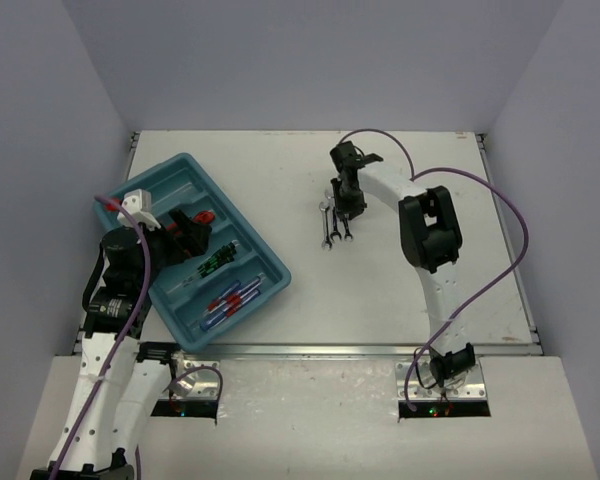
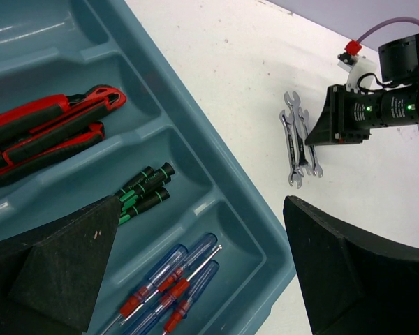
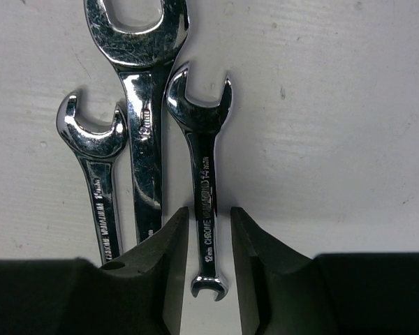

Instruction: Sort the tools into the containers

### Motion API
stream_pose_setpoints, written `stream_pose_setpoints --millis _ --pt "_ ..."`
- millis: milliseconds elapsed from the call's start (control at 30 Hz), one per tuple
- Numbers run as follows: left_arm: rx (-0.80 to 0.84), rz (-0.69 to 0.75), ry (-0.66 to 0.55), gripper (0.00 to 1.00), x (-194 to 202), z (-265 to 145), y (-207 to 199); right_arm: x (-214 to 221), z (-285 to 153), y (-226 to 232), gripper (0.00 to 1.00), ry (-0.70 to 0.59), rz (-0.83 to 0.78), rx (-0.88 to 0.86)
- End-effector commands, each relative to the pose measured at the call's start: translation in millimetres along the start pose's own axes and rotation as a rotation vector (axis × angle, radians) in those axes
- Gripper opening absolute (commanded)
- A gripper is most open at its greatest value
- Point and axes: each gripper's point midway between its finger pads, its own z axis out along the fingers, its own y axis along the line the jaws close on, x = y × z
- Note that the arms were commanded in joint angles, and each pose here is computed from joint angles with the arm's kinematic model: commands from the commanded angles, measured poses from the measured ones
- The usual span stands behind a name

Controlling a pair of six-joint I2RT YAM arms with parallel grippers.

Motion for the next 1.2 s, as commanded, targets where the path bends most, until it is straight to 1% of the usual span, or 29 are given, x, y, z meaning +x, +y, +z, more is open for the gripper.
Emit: stream_pose_setpoints --millis 0,33,67,167,200,300,367,433,533,667,767,800,867,900,1000,1067,1167 --pt "0.041 0.02 -0.039 1.0 -10.4 0.4 -9.2 32.3 41.3 -17.6 0.25 0.113 -0.036 0.077" --pt "0.041 0.02 -0.039 1.0 -10.3 0.2 -9.1 32.5 42.0 -18.2 0.23 0.114 -0.038 0.08" --pt "0.041 0.02 -0.039 1.0 -10.3 0.2 -9.1 33.6 42.3 -18.7 0.19 0.118 -0.043 0.081" --pt "0.043 0.021 -0.044 1.0 -11.3 -0.7 -9.8 38.6 42.6 -18.2 0.02 0.133 -0.049 0.073" --pt "0.043 0.02 -0.044 1.0 -11.3 -0.7 -9.8 39.7 39.9 -17.5 0.0 0.134 -0.05 0.066" --pt "0.049 0.02 -0.041 1.0 -11.5 -0.3 -11.1 44.5 25.8 -18.1 0.0 0.111 -0.042 0.061" --pt "0.069 0.024 -0.032 1.0 -11.7 0.1 -15.3 40.5 6.7 -17.8 0.0 0.054 -0.032 0.058" --pt "0.114 0.011 0.001 1.0 -7.3 1.9 -23.6 27.1 -24.0 -19.5 0.0 -0.034 -0.013 0.049" --pt "0.235 -0.056 0.037 1.0 0.9 6.0 -44.5 28.8 -45.7 -23.6 0.0 -0.099 -0.001 0.045" --pt "0.335 -0.125 0.06 1.0 14.0 13.8 -62.8 31.5 -67.5 -28.1 0.0 -0.127 0.002 0.046" --pt "0.375 -0.14 0.068 1.0 17.2 18.0 -80.0 40.7 -75.3 -27.4 0.0 -0.137 0.014 0.026" --pt "0.365 -0.149 0.057 1.0 14.6 21.7 -79.1 38.1 -81.1 -25.6 0.0 -0.152 0.014 0.015" --pt "0.414 -0.154 0.086 1.0 21.2 25.5 -102.3 41.4 -93.2 -20.2 0.0 -0.179 0.011 -0.005" --pt "0.427 -0.163 0.092 1.0 22.6 27.9 -107.5 43.4 -97.1 -17.8 0.0 -0.186 0.002 -0.012" --pt "0.484 -0.208 0.098 1.0 24.7 35.9 -126.4 41.5 -120.5 0.9 0.0 -0.24 -0.039 -0.055" --pt "0.534 -0.256 0.086 1.0 23.7 42.2 -141.2 41.0 -144.4 25.8 0.0 -0.311 -0.108 -0.112" --pt "0.576 -0.284 0.091 1.0 25.7 46.7 -155.9 41.8 -181.8 60.1 0.0 -0.405 -0.167 -0.215"
